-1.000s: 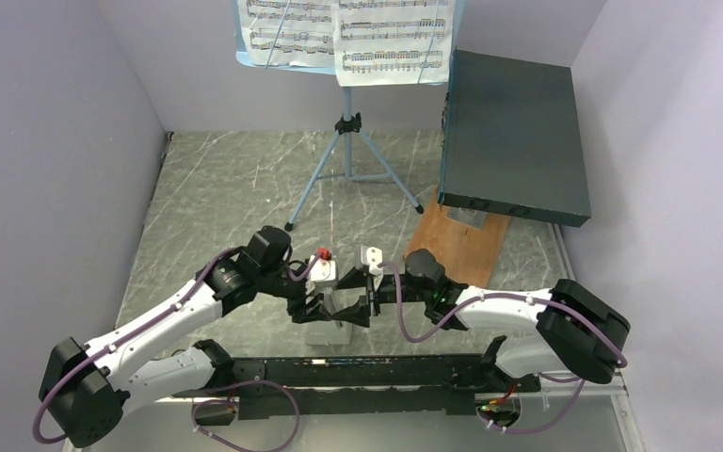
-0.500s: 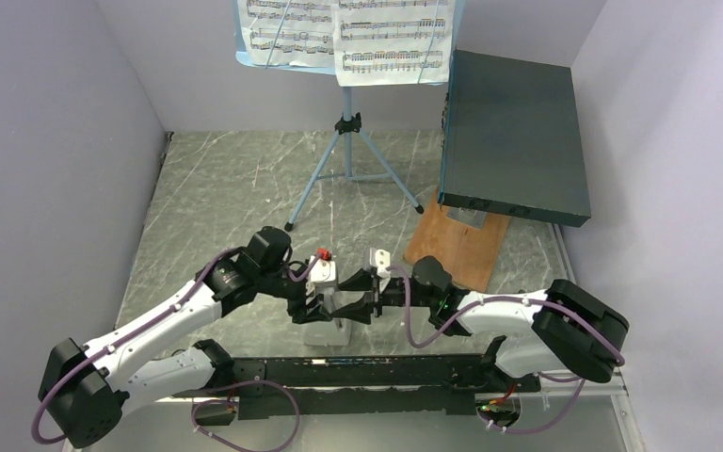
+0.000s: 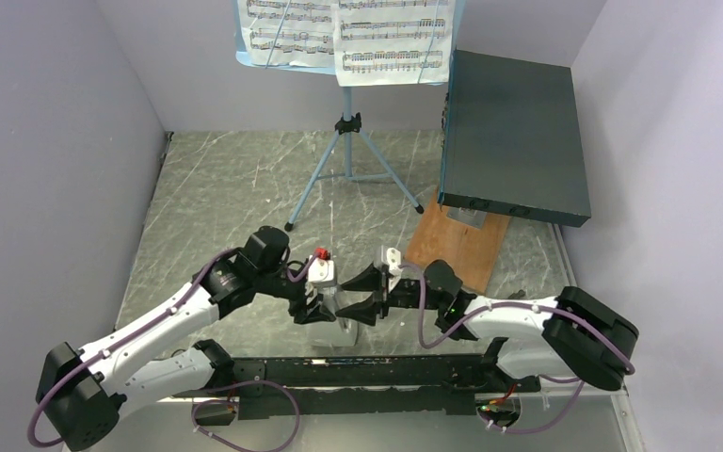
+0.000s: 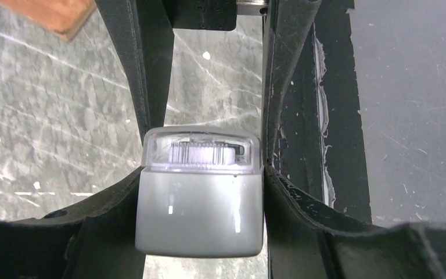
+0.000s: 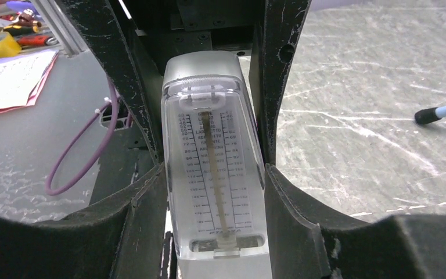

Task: Set up the instrument practice props

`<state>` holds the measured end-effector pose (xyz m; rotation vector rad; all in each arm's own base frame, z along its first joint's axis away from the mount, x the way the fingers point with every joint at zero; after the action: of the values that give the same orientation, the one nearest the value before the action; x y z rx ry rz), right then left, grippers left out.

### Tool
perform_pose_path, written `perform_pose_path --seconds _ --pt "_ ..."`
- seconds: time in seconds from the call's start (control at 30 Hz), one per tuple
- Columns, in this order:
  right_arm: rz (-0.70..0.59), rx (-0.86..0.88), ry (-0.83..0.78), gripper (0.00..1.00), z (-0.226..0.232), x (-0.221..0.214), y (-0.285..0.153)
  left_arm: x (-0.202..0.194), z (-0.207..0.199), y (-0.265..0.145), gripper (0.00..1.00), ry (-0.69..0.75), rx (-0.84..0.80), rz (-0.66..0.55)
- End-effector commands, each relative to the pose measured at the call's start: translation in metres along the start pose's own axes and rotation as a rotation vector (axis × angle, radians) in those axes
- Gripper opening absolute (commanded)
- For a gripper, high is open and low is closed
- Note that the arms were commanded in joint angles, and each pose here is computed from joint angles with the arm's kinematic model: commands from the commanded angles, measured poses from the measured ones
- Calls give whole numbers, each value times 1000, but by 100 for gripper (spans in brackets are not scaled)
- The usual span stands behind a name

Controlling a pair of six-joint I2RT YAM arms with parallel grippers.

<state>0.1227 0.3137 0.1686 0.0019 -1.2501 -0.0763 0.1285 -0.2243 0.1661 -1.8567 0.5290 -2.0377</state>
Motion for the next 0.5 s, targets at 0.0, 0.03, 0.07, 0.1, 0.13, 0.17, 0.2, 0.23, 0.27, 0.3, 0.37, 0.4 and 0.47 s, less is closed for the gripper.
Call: perform_pose_path --seconds 0.0,0.03,0.07,0.1,0.13,0.17,0.2,0.23,0.27,0.3,0.37,0.4,0.47 --pt "-217 21 -75 0 16 59 -12 -8 6 -10 0 38 60 64" --pt "-204 7 -81 0 14 57 -14 -8 7 -11 0 40 66 66" --pt "-185 -5 -84 0 12 54 -15 -8 7 -11 0 42 72 67" --pt "-178 -8 -81 0 12 51 -16 -7 7 -12 0 46 77 66" --pt "-182 -7 -74 0 13 49 -18 -7 7 -13 0 50 80 62" --pt "-181 -15 -69 0 11 46 -20 -7 7 -13 0 52 83 61" --pt "-173 -29 -62 0 8 43 -21 -7 7 -13 0 54 86 60" --pt "-163 -36 -64 0 6 42 -20 -7 7 -14 0 53 87 59" --pt "-152 -32 -62 0 6 40 -19 -6 7 -14 0 54 87 58" --pt "-141 -30 -59 0 6 40 -18 -7 7 -14 0 52 85 59" --pt "-114 -70 -49 0 0 40 -17 -6 7 -14 0 52 86 58" --pt "-93 -132 -41 0 -8 39 -18 -6 7 -14 0 52 90 59" --pt "-50 -277 -32 0 -25 44 -24 -6 8 -15 0 55 98 59"
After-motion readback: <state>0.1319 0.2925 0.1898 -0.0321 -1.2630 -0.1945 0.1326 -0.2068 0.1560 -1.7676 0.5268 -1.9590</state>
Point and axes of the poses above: each gripper's point midway between its finger pads, its own y axis out along the fingers, its own z axis along the line the jaws close on, x = y × z, the point moved 3 cm from there along -y, back along the fingers, and after that the axes turned 10 degrees about y, right-handed, at the moved point
